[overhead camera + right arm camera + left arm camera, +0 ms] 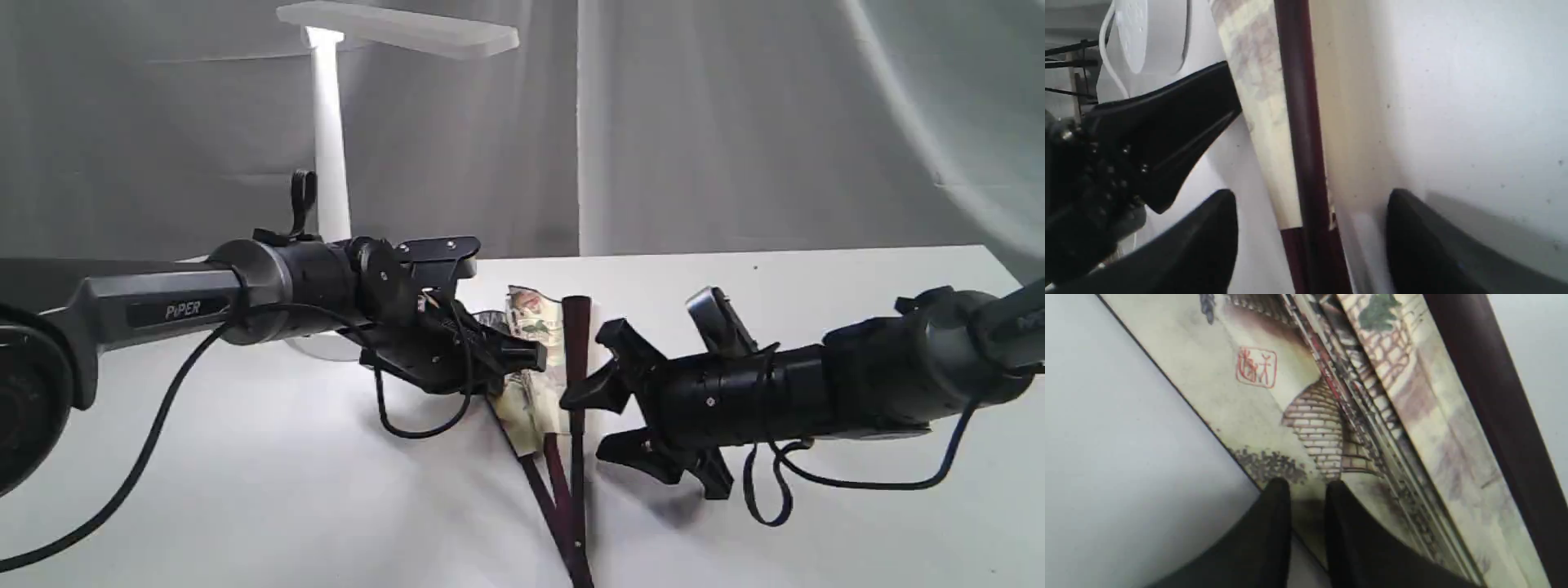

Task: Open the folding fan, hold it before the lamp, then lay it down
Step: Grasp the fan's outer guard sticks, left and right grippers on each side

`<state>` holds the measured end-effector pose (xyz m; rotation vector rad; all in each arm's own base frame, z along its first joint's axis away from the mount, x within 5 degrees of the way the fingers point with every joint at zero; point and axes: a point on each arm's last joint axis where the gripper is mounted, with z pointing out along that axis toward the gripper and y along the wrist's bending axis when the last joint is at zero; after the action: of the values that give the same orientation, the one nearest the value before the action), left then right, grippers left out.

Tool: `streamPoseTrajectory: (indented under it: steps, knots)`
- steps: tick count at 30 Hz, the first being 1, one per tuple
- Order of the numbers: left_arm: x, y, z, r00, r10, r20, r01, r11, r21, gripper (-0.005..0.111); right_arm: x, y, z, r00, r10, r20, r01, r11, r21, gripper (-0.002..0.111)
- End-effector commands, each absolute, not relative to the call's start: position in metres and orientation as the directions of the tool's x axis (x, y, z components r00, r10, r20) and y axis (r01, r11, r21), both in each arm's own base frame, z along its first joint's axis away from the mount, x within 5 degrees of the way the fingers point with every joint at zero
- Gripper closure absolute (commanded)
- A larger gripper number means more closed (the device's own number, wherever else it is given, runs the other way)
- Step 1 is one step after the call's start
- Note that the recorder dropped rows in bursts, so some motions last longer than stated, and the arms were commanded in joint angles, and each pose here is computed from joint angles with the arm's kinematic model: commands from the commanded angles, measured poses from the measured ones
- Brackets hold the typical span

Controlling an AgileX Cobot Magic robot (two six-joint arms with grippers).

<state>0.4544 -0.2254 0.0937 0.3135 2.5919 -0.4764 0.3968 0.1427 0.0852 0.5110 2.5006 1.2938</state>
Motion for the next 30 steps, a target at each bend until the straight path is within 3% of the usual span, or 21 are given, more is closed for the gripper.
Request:
streamPoseTrajectory:
  steps: [1, 14, 30]
  knots:
    - [0.453, -0.226, 0.090, -0.867, 0.135, -0.479, 0.298, 0.912, -0.281, 0.089, 0.405, 0.146, 0.086, -0.903, 0.417, -0.101, 0.146, 0.520, 0.842, 0.055]
    - [0.451, -0.226, 0.089, -0.876, 0.135, -0.464, 0.294, 0.911, -0.289, 0.089, 0.419, 0.145, 0.068, -0.880, 0.468, -0.078, 0.209, 0.530, 0.822, 0.056]
    - [0.450, -0.226, 0.088, -0.883, 0.141, -0.448, 0.294, 0.910, -0.293, 0.089, 0.446, 0.150, 0.075, -0.866, 0.487, -0.117, 0.170, 0.506, 0.846, 0.057]
